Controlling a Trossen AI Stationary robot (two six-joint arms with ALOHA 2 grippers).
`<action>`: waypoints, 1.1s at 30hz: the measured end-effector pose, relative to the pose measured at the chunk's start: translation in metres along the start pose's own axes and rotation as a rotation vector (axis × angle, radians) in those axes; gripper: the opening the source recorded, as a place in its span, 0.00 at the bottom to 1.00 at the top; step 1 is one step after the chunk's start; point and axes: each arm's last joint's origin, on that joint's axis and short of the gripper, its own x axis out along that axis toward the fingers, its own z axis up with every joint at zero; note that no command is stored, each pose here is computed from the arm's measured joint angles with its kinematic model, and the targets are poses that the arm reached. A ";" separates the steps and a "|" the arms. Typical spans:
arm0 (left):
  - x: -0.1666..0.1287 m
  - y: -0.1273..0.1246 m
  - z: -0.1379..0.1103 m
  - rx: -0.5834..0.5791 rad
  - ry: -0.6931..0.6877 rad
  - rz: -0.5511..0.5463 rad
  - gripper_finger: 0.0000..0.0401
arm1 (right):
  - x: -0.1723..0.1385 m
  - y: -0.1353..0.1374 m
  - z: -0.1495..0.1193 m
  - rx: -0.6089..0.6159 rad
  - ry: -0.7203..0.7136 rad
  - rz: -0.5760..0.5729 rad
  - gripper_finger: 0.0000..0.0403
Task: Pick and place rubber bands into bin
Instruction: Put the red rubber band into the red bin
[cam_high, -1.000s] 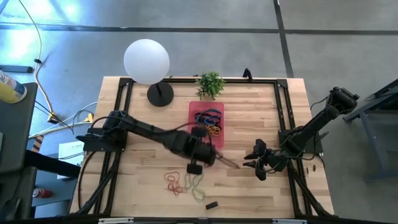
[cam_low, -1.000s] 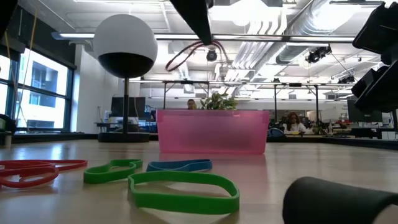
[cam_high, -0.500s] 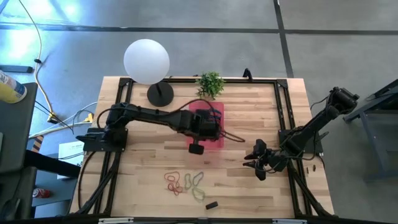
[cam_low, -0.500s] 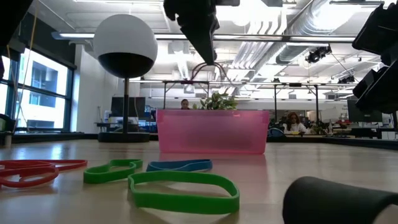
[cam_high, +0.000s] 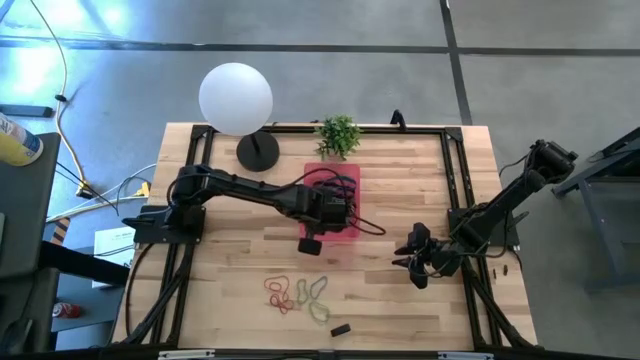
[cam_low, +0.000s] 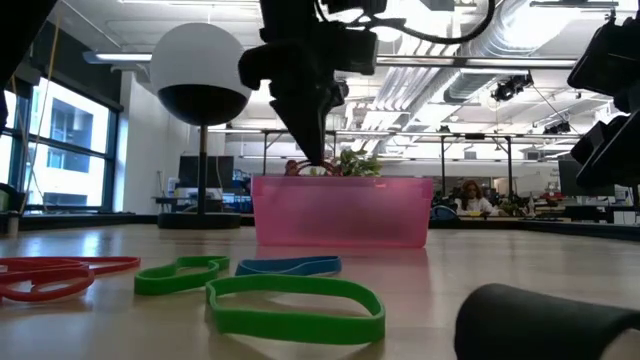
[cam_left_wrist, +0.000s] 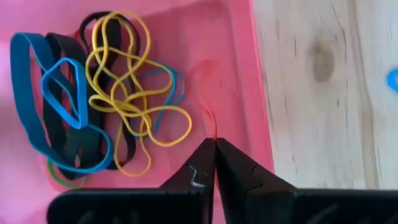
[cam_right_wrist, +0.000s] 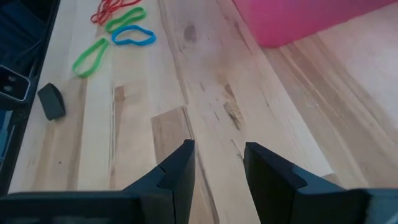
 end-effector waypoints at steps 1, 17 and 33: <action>0.002 0.000 0.000 -0.013 -0.007 0.001 0.00 | 0.000 0.000 0.000 -0.001 -0.005 -0.005 0.32; 0.000 -0.007 0.006 -0.030 -0.071 -0.082 0.31 | 0.000 0.000 0.000 0.026 -0.017 -0.014 0.32; -0.049 -0.150 0.002 0.080 -0.058 -0.079 0.29 | 0.000 -0.002 -0.001 0.005 -0.005 -0.030 0.32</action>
